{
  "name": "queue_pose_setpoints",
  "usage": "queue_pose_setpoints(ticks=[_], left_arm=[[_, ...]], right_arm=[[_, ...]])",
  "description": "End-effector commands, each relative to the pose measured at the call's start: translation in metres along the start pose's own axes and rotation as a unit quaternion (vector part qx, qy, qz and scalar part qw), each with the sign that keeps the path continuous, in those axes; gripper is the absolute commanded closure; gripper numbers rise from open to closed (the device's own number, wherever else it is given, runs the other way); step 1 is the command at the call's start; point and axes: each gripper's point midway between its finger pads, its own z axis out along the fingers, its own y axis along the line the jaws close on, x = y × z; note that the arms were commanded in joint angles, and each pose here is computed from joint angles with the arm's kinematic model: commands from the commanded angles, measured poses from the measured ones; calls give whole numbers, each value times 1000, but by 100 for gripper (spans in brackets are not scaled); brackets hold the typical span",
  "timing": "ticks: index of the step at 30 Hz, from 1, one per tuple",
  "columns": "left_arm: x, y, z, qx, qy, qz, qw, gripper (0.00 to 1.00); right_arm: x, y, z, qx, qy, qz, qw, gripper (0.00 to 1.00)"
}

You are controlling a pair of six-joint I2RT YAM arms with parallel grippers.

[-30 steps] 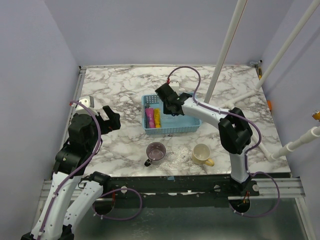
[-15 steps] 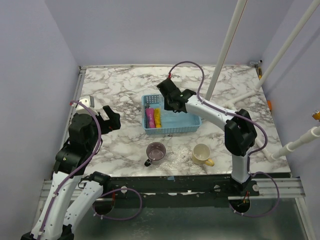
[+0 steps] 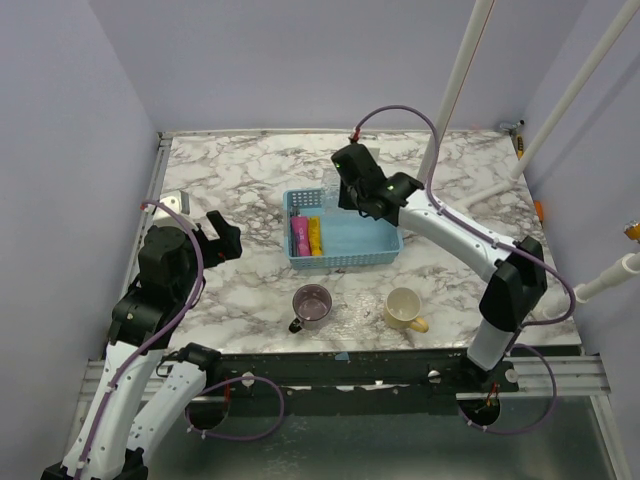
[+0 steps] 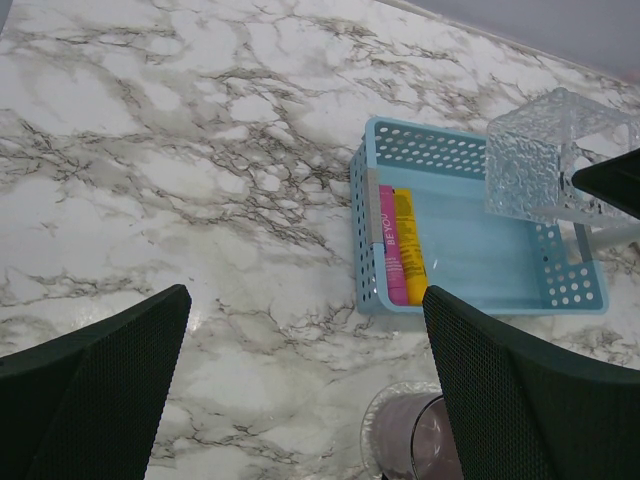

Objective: Prepare toiletry sets of a toothbrush and toothpaste on the tray

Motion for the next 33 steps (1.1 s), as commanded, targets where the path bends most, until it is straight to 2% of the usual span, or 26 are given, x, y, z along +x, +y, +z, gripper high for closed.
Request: queue_pose_setpoints(ticks=[1, 21, 33], left_arm=[[-1, -1, 1, 4, -3, 6, 1000, 2], [2, -2, 4, 4, 5, 8, 1000, 2], [5, -3, 7, 5, 13, 8, 1000, 2]], right_arm=[[0, -14, -22, 10, -4, -2, 1000, 99], [55, -20, -87, 21, 2, 7, 1000, 99], [92, -23, -108, 38, 16, 19, 999, 99]])
